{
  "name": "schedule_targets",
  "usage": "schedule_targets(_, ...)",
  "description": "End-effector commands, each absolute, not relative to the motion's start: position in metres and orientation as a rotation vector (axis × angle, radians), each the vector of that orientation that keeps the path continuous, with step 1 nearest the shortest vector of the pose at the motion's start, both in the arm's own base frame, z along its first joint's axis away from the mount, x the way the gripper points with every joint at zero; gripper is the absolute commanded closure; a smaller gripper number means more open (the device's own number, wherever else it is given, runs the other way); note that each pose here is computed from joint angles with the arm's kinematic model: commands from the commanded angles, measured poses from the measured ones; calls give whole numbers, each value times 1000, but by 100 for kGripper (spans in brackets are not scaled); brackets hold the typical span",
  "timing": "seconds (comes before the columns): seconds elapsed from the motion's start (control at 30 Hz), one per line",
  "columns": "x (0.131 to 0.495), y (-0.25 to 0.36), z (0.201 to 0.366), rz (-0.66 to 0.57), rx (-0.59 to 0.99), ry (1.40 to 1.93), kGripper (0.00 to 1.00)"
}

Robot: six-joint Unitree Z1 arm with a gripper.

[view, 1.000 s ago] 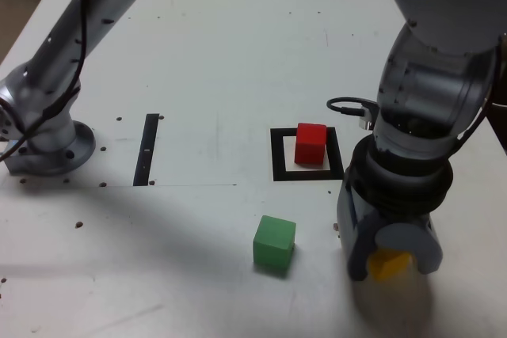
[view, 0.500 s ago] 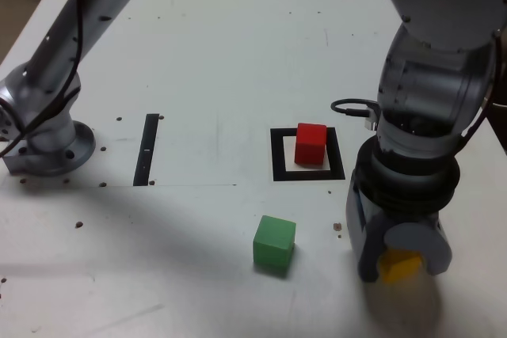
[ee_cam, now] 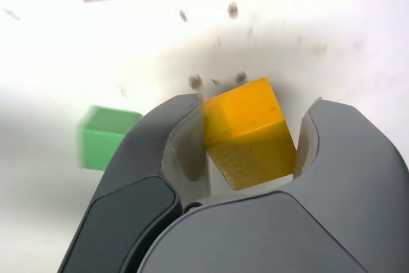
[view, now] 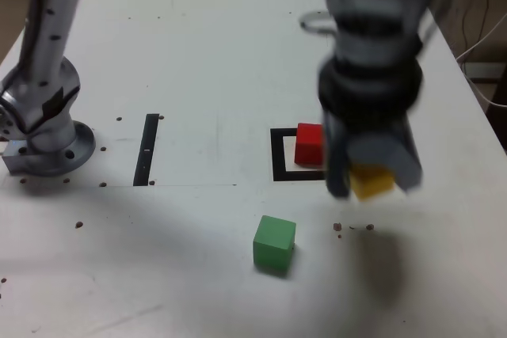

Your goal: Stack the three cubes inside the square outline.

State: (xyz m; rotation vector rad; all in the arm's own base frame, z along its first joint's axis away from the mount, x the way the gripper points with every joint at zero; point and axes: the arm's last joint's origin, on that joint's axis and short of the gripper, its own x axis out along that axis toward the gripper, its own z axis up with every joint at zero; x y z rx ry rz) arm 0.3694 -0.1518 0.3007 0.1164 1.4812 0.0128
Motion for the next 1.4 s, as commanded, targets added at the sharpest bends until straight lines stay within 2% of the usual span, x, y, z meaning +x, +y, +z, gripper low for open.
schedule_targets(0.0, 363, -138, 315, -8, 128, 1478, 85)
schedule_targets(0.13, 357, -115, 323, -60, 169, 1495, 85)
schedule_targets(0.37, 344, -80, 327, -105, 235, 1527, 85)
schedule_targets(0.63, 347, -66, 316, -130, 274, 1591, 84)
schedule_targets(1.1, 348, -54, 307, -143, 337, 1625, 83)
schedule_targets(1.17, 347, -54, 309, -148, 333, 1623, 76)
schedule_targets(1.2, 346, -54, 310, -153, 331, 1624, 69)
schedule_targets(1.27, 343, -55, 311, -164, 328, 1632, 47)
schedule_targets(1.3, 340, -55, 310, -172, 323, 1644, 32)
schedule_targets(1.37, 335, -57, 308, -178, 306, 1669, 12)
